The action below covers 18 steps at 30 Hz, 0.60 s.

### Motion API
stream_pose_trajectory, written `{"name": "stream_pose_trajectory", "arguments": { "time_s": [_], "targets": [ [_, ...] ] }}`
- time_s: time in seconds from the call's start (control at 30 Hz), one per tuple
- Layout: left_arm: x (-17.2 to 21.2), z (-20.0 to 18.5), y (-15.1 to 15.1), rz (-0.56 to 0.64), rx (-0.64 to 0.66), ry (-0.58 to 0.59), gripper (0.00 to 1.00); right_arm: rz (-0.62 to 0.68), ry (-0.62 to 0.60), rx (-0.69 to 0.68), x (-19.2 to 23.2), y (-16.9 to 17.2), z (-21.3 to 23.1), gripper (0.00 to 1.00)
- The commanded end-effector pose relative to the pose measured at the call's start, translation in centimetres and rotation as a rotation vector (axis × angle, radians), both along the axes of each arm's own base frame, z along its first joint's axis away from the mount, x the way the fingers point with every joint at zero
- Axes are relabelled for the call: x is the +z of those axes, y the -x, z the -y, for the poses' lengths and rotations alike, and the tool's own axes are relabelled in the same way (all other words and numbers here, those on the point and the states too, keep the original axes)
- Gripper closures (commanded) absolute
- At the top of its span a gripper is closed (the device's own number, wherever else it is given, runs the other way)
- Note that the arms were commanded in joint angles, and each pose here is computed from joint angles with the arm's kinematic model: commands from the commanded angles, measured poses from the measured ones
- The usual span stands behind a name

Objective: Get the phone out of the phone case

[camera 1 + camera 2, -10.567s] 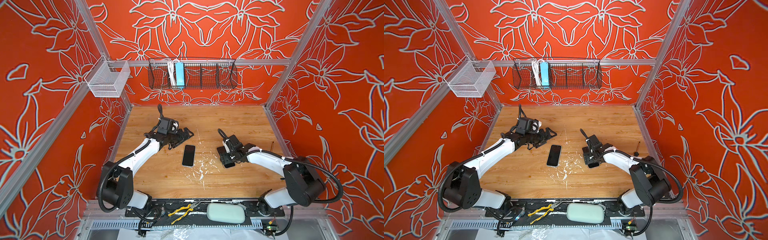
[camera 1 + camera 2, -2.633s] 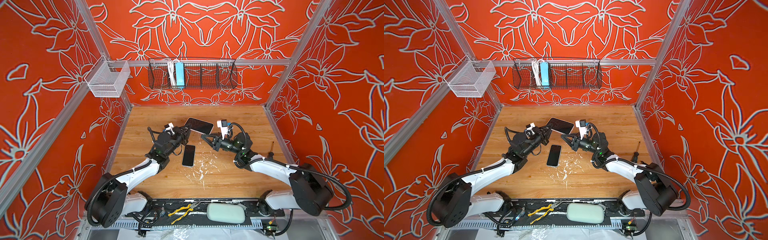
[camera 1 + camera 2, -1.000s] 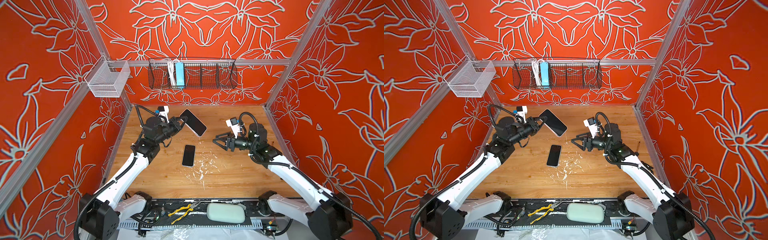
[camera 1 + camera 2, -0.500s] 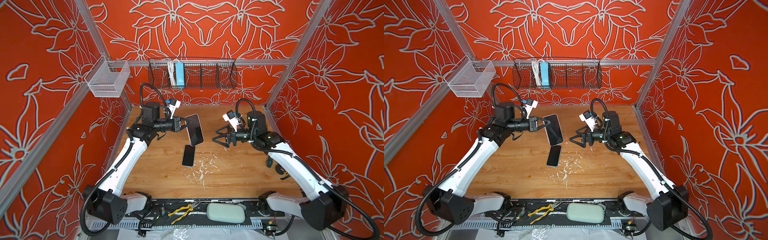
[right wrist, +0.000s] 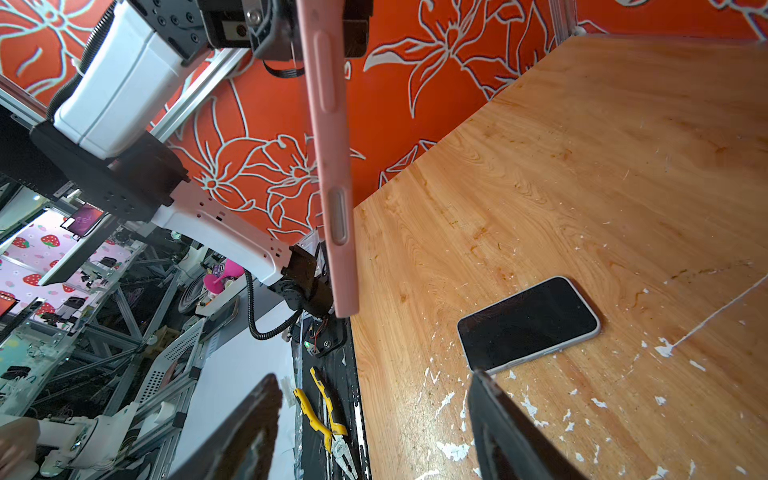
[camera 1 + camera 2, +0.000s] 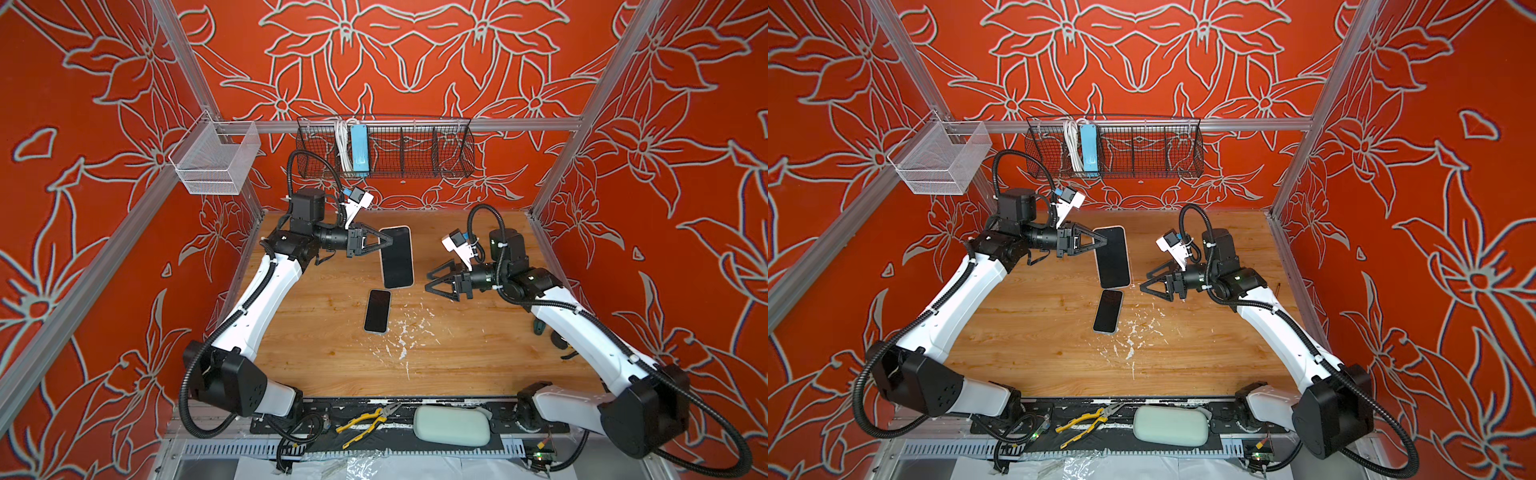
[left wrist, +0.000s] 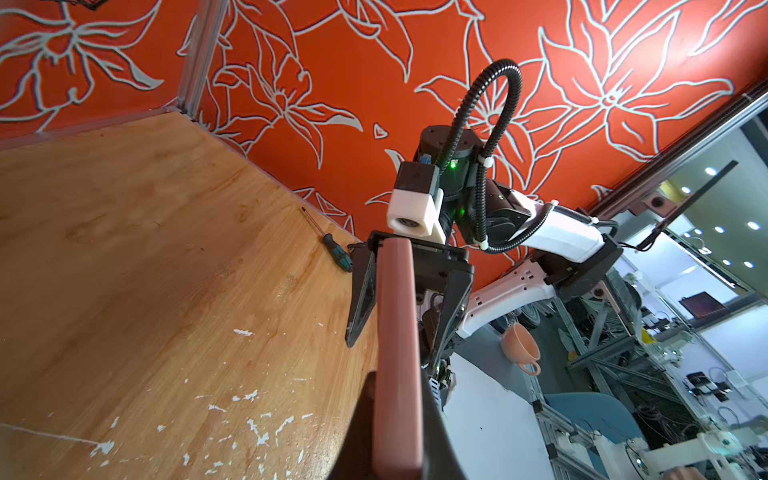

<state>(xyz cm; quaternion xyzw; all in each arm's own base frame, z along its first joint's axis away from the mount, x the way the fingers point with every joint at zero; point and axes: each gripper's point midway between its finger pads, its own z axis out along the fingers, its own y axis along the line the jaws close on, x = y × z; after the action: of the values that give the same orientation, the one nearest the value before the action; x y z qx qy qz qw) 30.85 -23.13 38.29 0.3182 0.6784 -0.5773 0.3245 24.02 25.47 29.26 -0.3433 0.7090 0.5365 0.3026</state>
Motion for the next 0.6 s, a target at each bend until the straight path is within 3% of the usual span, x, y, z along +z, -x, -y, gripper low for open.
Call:
{"name": "stream_pose_trajectory", "arguments": {
  "time_s": [0.0,0.57],
  "targets": [
    [2.0,0.2,0.6,0.060,-0.085,0.068,1.00,0.049,-0.040,0.022,1.0,0.5,-0.3,0.30],
    [1.4,0.6,-0.4,0.037,-0.088,0.081,1.00,0.051,-0.086,0.092,1.9,0.9,-2.6,0.47]
  ]
}}
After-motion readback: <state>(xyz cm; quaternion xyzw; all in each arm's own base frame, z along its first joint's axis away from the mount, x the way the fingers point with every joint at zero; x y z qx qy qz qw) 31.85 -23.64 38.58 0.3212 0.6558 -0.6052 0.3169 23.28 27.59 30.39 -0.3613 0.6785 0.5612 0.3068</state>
